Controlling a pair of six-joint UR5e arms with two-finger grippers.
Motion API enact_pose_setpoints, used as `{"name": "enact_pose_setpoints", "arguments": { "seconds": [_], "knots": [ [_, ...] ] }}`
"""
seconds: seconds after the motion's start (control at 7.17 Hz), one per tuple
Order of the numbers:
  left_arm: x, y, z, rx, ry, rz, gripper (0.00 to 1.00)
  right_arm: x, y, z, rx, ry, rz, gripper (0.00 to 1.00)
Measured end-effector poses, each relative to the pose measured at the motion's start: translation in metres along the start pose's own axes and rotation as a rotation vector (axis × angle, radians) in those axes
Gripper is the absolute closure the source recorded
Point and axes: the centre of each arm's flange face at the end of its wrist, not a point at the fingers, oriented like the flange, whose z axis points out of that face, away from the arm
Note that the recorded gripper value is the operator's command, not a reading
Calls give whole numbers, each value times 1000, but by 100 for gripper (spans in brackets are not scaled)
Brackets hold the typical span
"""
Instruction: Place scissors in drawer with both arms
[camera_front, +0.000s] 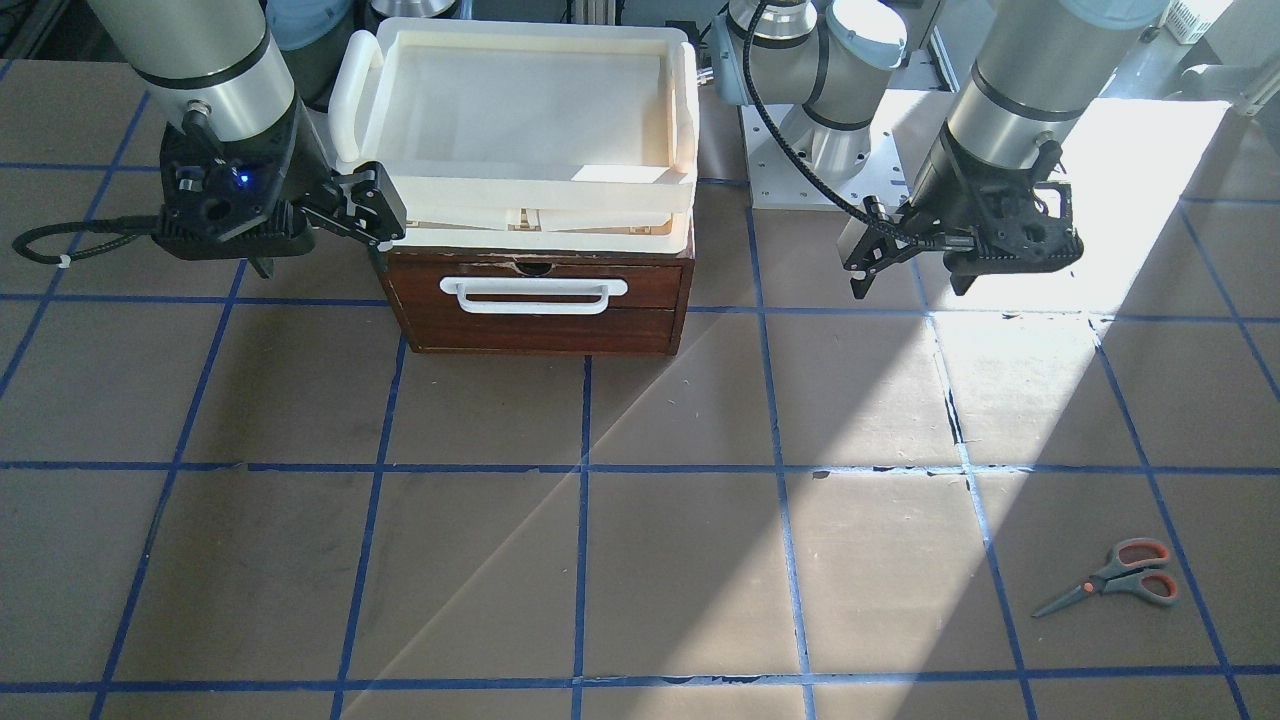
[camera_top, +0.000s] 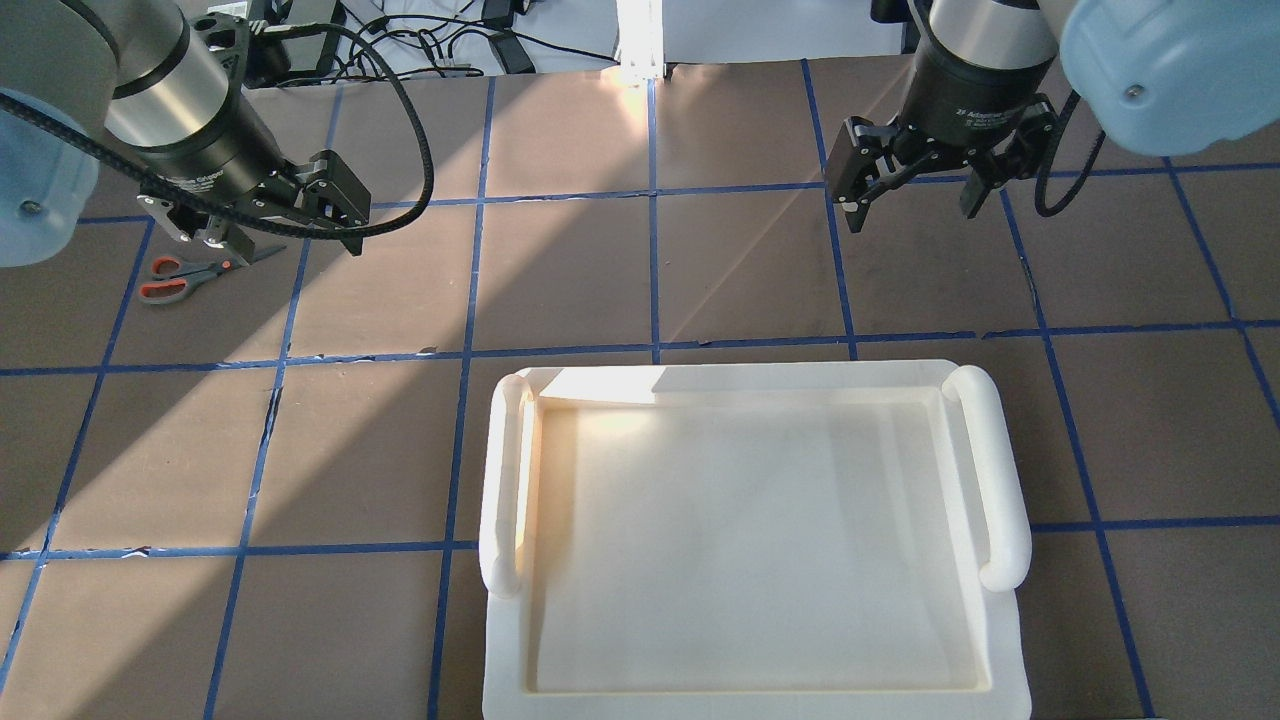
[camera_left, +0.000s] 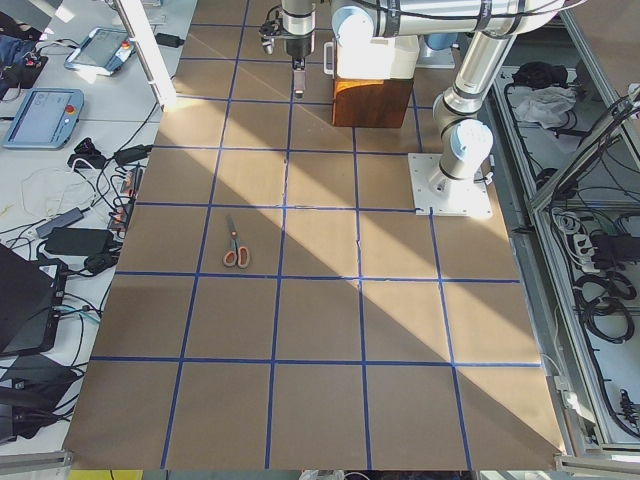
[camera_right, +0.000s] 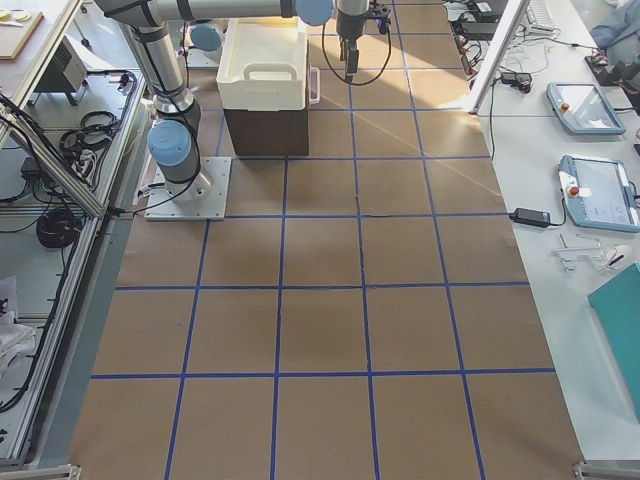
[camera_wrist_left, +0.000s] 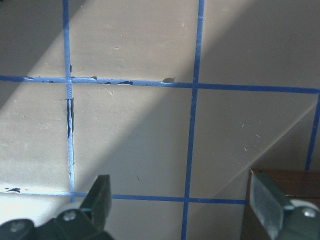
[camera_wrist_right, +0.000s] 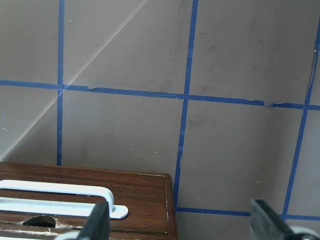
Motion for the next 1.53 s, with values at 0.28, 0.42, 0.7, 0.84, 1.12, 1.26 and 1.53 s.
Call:
{"name": "enact_pose_setpoints", "arguments": {
  "seconds": [0.28, 0.42, 0.7, 0.84, 1.12, 1.26, 1.53],
  "knots": [
    [0, 0, 0, -3, 3, 2, 0, -4, 2, 1, -6, -4, -16, 0],
    [-1, 0, 2, -5, 2, 2, 0, -18, 5, 6, -18, -30, -82, 0],
    [-11, -6, 5, -2, 1, 42, 0, -64, 19, 33, -60, -98, -325, 0],
    [-28, -13, 8, -4, 0, 132, 0, -84, 20, 48, -73, -109, -462, 0],
    [-82, -30, 22, -21, 7, 371, 0, -105, -5, 80, -39, -105, -706, 0],
    [-107, -37, 30, -28, 11, 494, 0, -114, -14, 94, -33, -103, -822, 0],
    [-153, -49, 52, -44, 26, 714, 0, -132, -21, 120, -59, -119, -1058, 0]
  ]
}}
